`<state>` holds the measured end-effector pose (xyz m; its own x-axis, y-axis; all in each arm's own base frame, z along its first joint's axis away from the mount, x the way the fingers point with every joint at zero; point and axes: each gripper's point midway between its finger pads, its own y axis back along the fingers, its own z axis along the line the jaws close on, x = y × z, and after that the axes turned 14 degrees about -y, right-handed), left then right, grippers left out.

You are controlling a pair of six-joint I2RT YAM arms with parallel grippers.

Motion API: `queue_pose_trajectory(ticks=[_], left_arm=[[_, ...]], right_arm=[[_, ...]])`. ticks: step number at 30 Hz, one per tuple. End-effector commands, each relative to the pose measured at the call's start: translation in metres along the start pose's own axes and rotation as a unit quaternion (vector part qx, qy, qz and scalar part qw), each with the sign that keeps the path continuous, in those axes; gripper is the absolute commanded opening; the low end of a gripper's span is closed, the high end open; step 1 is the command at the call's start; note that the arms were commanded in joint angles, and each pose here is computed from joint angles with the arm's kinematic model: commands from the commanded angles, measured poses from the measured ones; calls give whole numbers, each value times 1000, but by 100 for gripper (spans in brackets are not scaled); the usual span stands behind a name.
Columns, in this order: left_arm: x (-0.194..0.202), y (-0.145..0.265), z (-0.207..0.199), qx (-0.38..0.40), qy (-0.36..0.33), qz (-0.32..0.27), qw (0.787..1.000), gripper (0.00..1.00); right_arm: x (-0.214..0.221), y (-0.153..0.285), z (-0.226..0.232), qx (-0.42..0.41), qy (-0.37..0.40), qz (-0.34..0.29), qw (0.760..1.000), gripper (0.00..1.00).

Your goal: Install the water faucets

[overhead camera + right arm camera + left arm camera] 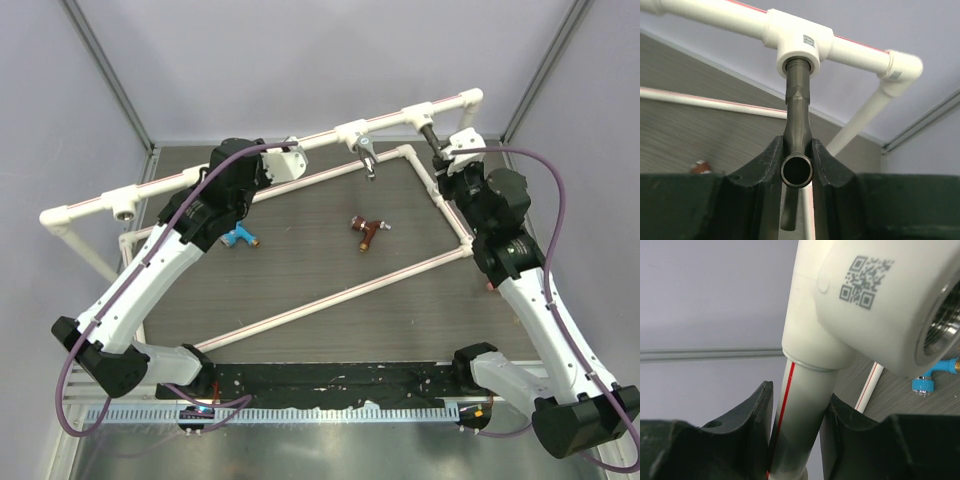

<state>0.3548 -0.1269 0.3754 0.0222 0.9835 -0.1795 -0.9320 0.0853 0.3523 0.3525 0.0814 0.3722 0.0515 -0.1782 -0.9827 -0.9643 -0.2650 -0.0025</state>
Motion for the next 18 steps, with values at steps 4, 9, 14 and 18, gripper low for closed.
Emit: queue_pose_trajectory(ticks=[4, 9, 14, 18], left_arm=[[-18, 10, 8, -17, 98, -40, 994, 0], [-17, 10, 7, -17, 97, -40, 994, 0], [-18, 11, 7, -18, 96, -42, 994, 0], [-18, 12, 8, -19, 97, -42, 994, 0]], right_arm=[[-70, 5, 57, -134, -396, -124, 900, 1], [-97, 17, 49, -173, -614, -169, 751, 1], [-113, 31, 34, -214, -726, -208, 619, 1], [-114, 36, 16, -213, -799, -231, 513, 1]])
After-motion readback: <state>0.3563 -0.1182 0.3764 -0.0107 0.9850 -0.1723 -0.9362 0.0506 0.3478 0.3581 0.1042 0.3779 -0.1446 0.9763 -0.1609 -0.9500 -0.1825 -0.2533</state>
